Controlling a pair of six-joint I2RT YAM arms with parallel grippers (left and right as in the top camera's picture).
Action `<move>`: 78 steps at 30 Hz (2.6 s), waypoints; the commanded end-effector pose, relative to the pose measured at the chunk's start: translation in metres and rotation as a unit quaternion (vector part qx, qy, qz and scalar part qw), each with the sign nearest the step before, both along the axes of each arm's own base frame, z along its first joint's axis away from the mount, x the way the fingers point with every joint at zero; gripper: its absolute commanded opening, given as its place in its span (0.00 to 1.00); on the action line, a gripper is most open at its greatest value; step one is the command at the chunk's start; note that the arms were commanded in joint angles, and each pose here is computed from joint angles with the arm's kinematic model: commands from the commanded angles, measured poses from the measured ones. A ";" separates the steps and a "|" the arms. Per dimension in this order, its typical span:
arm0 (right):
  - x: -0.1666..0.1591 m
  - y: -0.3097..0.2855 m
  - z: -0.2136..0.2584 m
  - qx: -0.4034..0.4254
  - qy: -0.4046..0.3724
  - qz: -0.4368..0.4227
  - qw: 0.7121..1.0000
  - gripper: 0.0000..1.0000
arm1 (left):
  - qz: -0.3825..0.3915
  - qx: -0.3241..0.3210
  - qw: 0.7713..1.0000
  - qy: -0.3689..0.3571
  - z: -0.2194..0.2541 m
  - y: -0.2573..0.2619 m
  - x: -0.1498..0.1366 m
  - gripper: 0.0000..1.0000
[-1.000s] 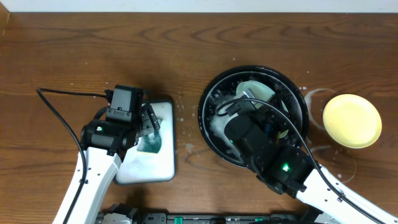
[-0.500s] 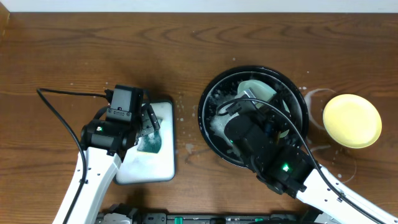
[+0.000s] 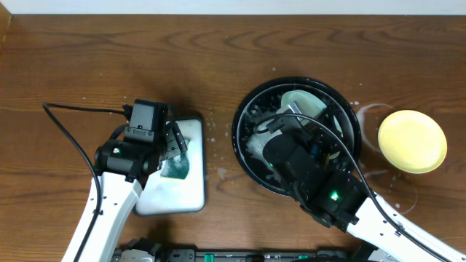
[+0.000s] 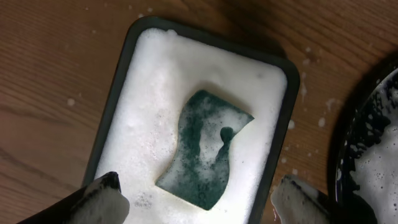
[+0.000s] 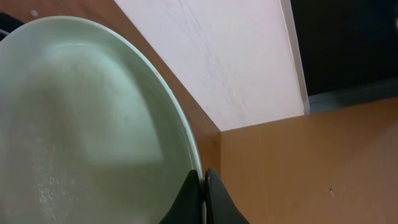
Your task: Clean dirty plates on tray and stack at the side
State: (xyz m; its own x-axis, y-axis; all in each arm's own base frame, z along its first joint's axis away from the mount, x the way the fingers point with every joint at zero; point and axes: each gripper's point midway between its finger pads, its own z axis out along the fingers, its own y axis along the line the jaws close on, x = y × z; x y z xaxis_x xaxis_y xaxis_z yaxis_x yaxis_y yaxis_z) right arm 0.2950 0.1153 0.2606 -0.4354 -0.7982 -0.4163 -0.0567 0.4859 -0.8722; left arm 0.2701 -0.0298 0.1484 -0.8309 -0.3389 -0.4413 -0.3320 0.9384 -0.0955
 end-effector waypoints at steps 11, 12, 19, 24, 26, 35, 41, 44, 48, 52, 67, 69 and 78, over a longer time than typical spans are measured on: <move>-0.001 -0.001 0.006 0.004 -0.015 -0.011 1.000 0.01 | 0.002 0.004 1.000 -0.014 0.011 0.002 0.005 0.82; -0.001 -0.001 0.006 0.004 -0.015 -0.011 1.000 0.01 | 0.002 0.004 1.000 -0.014 0.011 0.002 0.005 0.82; -0.001 -0.001 0.006 0.004 -0.015 -0.011 1.000 0.01 | 0.002 0.004 1.000 -0.014 0.011 0.002 0.005 0.82; -0.001 -0.001 0.006 0.004 -0.015 -0.011 1.000 0.01 | 0.002 0.004 1.000 -0.014 0.011 0.002 0.005 0.82; -0.001 -0.001 0.006 0.004 -0.015 -0.011 1.000 0.01 | 0.002 0.004 1.000 -0.014 0.011 0.002 0.005 0.82; -0.001 -0.001 0.006 0.004 -0.015 -0.011 1.000 0.01 | 0.003 0.004 1.000 -0.014 0.011 0.002 0.005 0.82; -0.001 -0.001 0.006 0.004 -0.015 -0.011 1.000 0.01 | 0.003 0.004 1.000 -0.014 0.011 0.002 0.005 0.82; -0.001 -0.001 0.006 0.003 -0.015 -0.011 1.000 0.01 | 0.002 0.004 1.000 -0.014 0.011 0.002 0.005 0.82; -0.001 -0.002 0.006 0.003 -0.017 -0.013 1.000 0.01 | 0.002 0.004 1.000 -0.014 0.011 0.002 0.005 0.82; -0.001 -0.002 0.006 0.002 -0.017 -0.014 1.000 0.01 | 0.002 0.004 1.000 -0.014 0.011 0.002 0.005 0.82; -0.001 -0.003 0.008 0.010 -0.023 -0.019 1.000 0.01 | 0.003 0.004 1.000 -0.014 0.011 0.002 0.005 0.82; -0.001 -0.003 0.007 0.012 -0.024 -0.019 0.999 0.01 | 0.003 0.004 1.000 -0.014 0.011 0.002 0.005 0.82; 0.006 -0.017 -0.014 0.155 -0.026 -0.064 0.985 0.01 | 0.002 0.004 1.000 -0.014 0.011 0.002 0.005 0.82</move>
